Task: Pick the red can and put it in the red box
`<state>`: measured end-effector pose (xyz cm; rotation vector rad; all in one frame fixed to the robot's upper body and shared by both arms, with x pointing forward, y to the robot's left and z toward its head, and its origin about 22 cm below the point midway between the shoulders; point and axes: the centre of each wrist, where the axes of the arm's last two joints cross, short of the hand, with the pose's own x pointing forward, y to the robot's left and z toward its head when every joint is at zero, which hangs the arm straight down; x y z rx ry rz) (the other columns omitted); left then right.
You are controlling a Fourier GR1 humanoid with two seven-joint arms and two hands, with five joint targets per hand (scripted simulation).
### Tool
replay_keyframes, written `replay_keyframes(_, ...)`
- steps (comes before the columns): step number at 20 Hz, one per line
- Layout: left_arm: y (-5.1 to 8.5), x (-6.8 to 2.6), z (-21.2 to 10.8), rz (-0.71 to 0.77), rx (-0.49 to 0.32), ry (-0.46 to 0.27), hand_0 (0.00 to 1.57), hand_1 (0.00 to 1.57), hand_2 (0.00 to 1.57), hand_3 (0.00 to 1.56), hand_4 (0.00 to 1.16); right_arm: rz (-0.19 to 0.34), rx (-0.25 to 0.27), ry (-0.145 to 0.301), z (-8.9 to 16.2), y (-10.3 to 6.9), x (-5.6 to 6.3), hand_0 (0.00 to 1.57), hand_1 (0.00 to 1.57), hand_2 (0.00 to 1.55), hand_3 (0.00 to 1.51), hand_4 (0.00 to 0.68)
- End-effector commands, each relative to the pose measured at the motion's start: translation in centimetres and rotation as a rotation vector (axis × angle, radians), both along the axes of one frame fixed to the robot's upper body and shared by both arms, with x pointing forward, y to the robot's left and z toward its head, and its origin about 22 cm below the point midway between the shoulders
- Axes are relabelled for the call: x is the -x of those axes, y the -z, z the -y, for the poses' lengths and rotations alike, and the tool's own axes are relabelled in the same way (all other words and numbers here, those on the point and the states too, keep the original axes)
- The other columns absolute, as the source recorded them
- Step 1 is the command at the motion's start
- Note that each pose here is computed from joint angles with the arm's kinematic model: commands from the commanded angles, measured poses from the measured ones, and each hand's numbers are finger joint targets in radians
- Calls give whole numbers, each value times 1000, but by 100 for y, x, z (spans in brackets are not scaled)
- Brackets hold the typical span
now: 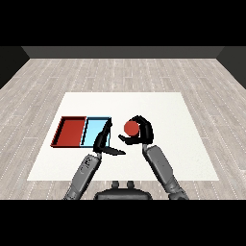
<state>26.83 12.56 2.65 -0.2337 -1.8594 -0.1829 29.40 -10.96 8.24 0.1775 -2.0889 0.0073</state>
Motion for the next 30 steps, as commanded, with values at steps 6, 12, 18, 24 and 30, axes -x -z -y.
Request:
replay_keyframes(6, 375, 64, 321, -57, -17, 21, 0, 0, 0, 0, 0, 26, -25, -21, -136, 10, 168, 1462, 1462, 1435, 1392, 653)
replay_keyframes(12, 44, -72, 132, -78, 16, 31, 0, 0, 0, 0, 0, 31, -24, -44, -81, 184, 275, 1469, 1469, 1437, 1386, 662)
replay_keyframes(18, 150, -32, 402, -88, 49, 56, 0, 0, 0, 0, 0, 29, -63, -79, -326, 72, 292, 1440, 1440, 1431, 1398, 658)
replay_keyframes(24, 116, -53, 532, -93, 56, 68, 0, 0, 0, 0, 0, 20, -57, -101, -447, 126, 187, 1515, 1515, 1457, 1416, 660)
replay_keyframes(30, 393, -16, 381, -76, 58, 109, 0, 0, 0, 0, 0, 14, -66, -104, -482, 39, 88, 1532, 1532, 1462, 1417, 658)
